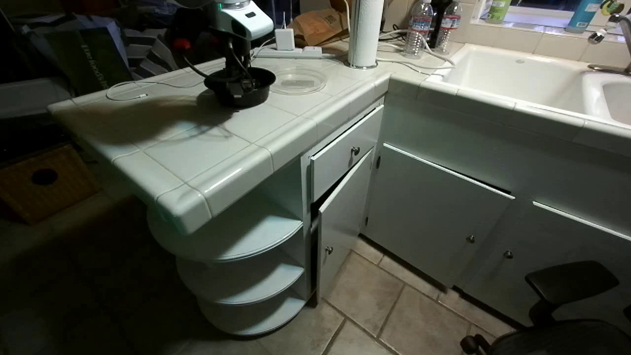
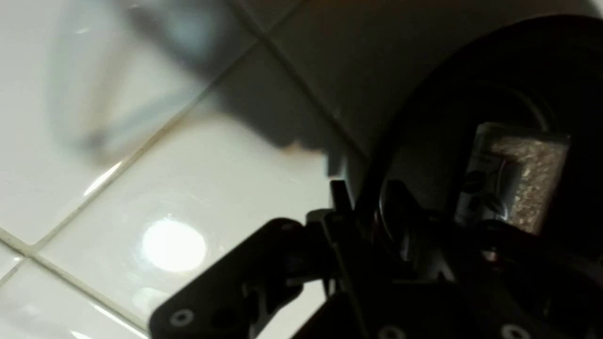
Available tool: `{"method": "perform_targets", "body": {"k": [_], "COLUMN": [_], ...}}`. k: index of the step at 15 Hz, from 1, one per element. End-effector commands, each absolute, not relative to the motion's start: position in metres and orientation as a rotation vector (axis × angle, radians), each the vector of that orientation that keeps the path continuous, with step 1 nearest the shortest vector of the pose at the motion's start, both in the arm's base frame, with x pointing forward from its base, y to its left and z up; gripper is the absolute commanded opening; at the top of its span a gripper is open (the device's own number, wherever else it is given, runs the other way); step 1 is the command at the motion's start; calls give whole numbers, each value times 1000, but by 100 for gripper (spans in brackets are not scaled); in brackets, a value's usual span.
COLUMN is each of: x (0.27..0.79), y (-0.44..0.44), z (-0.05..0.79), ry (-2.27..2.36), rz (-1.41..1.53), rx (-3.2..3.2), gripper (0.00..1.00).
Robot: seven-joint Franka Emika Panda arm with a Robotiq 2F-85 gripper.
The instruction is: Move the bowl to one of the bottom shelves.
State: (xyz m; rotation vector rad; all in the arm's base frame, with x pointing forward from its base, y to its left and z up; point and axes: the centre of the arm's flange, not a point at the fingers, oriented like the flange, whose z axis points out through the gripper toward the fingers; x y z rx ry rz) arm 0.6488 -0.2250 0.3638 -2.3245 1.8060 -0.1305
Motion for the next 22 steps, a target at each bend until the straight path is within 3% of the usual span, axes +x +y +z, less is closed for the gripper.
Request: {"method": "perform_targets", "body": {"k": [1,10,22], "x": [649,586,406], "y": [-222,-220,-269], "z": [365,398,405], "ry": [1839,1758,2045], "rz": [-165,-291,-393], "rx": [-2274,-2180,-1694], "gripper": [0,2,2]}}
